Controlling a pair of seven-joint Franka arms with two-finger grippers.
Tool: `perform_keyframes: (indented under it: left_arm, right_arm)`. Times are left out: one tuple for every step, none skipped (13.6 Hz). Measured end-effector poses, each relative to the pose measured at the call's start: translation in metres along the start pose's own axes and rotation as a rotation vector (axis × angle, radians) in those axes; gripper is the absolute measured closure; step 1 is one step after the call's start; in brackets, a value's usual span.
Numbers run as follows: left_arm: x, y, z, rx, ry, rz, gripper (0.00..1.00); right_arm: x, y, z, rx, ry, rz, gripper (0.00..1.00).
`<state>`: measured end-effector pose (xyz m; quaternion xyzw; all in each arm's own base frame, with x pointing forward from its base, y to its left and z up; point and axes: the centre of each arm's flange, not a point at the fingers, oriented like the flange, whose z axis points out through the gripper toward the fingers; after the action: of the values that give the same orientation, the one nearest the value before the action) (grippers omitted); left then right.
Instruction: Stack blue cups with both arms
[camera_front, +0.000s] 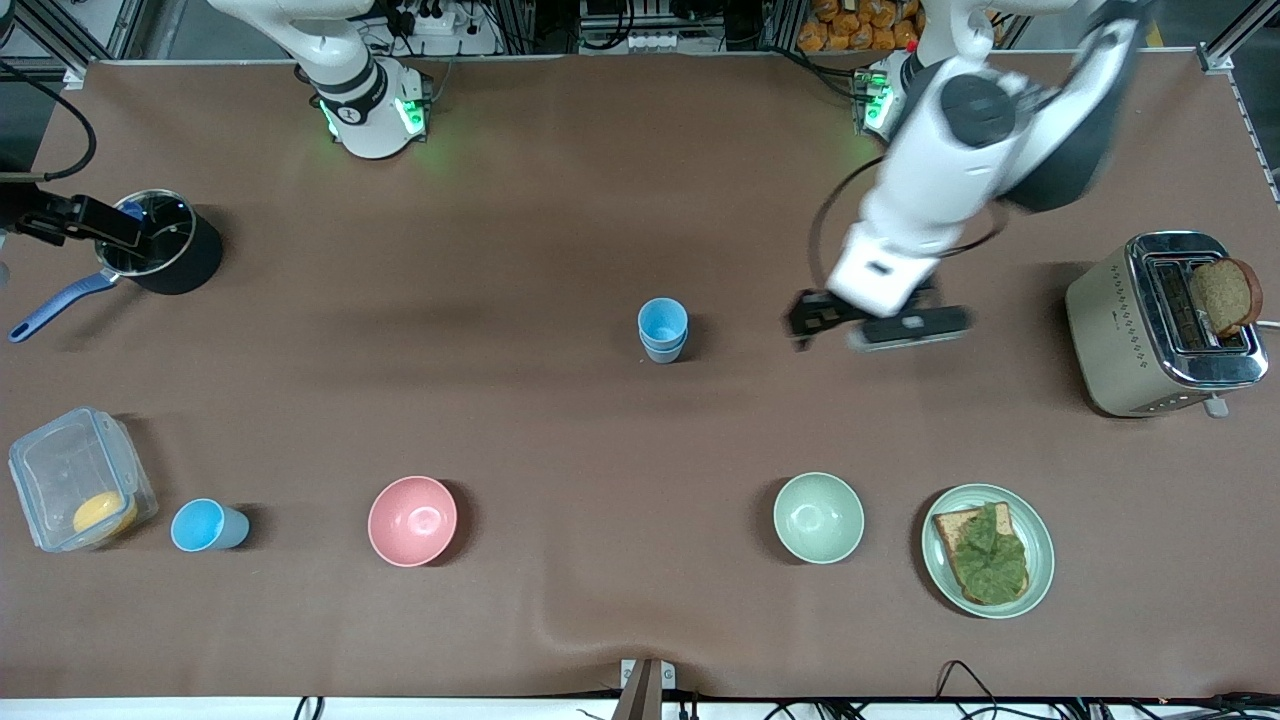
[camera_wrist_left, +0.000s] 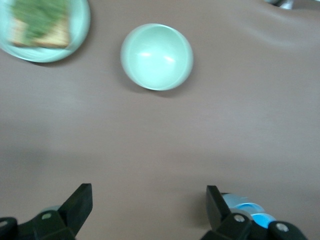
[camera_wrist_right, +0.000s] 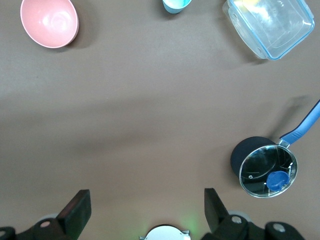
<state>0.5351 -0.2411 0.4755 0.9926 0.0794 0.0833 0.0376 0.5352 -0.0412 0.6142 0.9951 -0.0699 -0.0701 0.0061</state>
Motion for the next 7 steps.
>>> perform_keyframes:
  left_arm:
    - [0.006,-0.025,-0.016,0.027,-0.007,0.035,0.00]
    - [0.009,-0.047,-0.030,0.051,-0.018,0.078,0.00]
    - [0.011,-0.066,-0.043,0.070,-0.031,0.117,0.00]
    - [0.014,-0.084,-0.053,0.084,-0.041,0.137,0.00]
    - [0.017,-0.103,-0.061,0.096,-0.051,0.141,0.00]
    - [0.019,-0.121,-0.068,0.105,-0.065,0.144,0.00]
    - [0.021,-0.139,-0.075,0.107,-0.089,0.148,0.00]
  right_arm:
    - [0.000,0.000,0.000,0.000,0.000,0.000,0.00]
    - [0.000,0.000,0.000,0.000,0.000,0.000,0.00]
    - [0.000,0.000,0.000,0.000,0.000,0.000,0.00]
    - [0.000,0.000,0.000,0.000,0.000,-0.001,0.00]
    - [0.000,0.000,0.000,0.000,-0.001,-0.001,0.00]
    - [0.000,0.000,0.000,0.000,-0.001,-0.001,0.00]
    - [0.000,0.000,0.000,0.000,-0.001,-0.001,0.00]
